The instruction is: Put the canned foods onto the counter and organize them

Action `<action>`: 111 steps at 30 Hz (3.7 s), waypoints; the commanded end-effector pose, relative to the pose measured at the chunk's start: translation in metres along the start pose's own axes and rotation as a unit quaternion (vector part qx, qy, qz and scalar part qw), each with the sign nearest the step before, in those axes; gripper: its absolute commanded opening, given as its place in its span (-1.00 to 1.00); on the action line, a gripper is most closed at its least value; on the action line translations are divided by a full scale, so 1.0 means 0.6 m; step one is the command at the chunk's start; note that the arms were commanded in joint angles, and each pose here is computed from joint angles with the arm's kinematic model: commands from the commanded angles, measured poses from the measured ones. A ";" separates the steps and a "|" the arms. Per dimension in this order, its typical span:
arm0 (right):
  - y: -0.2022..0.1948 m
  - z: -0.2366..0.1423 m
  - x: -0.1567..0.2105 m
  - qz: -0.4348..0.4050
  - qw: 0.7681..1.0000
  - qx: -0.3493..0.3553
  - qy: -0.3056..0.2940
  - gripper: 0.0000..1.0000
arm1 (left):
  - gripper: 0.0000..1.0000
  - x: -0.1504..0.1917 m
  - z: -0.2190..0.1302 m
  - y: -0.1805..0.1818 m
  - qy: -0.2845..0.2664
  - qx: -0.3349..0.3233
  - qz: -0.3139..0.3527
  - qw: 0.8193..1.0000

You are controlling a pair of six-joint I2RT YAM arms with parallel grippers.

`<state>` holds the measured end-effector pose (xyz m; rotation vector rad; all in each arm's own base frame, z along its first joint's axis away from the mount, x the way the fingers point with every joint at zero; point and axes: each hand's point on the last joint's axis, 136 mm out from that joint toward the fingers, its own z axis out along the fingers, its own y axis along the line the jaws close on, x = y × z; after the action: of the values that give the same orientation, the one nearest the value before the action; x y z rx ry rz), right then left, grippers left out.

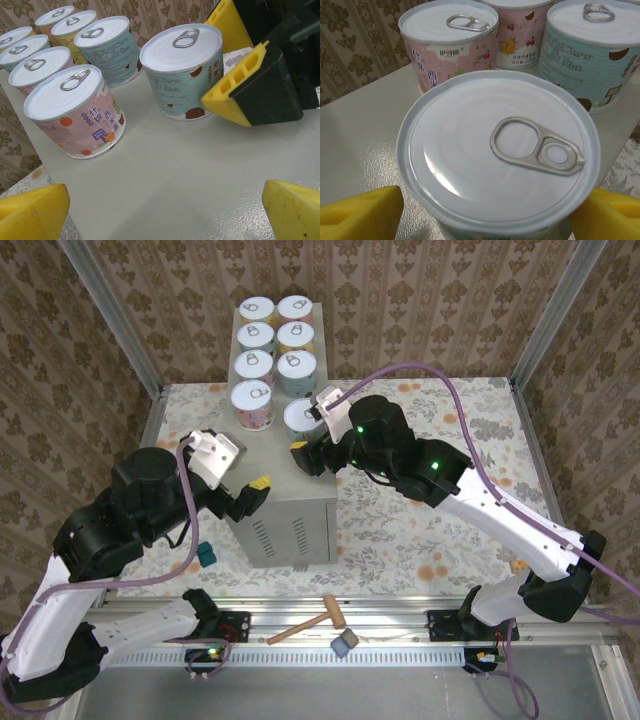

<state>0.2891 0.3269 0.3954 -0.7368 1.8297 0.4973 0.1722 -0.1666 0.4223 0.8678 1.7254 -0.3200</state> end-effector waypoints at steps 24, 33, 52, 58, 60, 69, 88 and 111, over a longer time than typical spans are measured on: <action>-0.031 0.047 -0.022 -0.006 0.999 0.043 -0.020 0.42 | 1.00 -0.011 -0.001 0.005 -0.016 -0.004 0.011 1.000; -0.044 0.057 -0.024 0.000 0.999 0.047 -0.019 0.42 | 1.00 -0.012 0.005 0.007 -0.014 -0.007 0.014 1.000; -0.044 0.073 -0.023 -0.002 0.999 0.035 -0.012 0.42 | 1.00 -0.007 0.011 0.013 -0.009 -0.011 0.012 1.000; -0.046 0.062 -0.029 -0.002 0.999 0.037 -0.017 0.58 | 1.00 -0.008 0.012 0.015 -0.010 -0.013 0.010 1.000; -0.048 0.045 -0.037 0.000 0.999 0.039 -0.027 0.73 | 1.00 -0.010 0.011 0.022 -0.011 -0.024 0.005 1.000; -0.106 -0.081 -0.033 0.013 0.992 0.110 -0.053 1.00 | 1.00 -0.044 0.017 0.094 -0.020 -0.108 -0.064 0.992; -0.392 -0.216 0.202 0.184 0.908 0.372 0.065 1.00 | 1.00 0.044 -0.007 0.397 0.001 -0.360 -0.278 0.891; -0.535 -0.022 0.462 0.148 0.902 0.398 0.073 1.00 | 1.00 0.522 0.198 0.401 0.111 -0.455 -0.229 0.853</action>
<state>0.4110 0.0162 0.1088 0.0689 2.2367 -0.1861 0.3753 0.0499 0.1280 -0.2390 2.1429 0.3199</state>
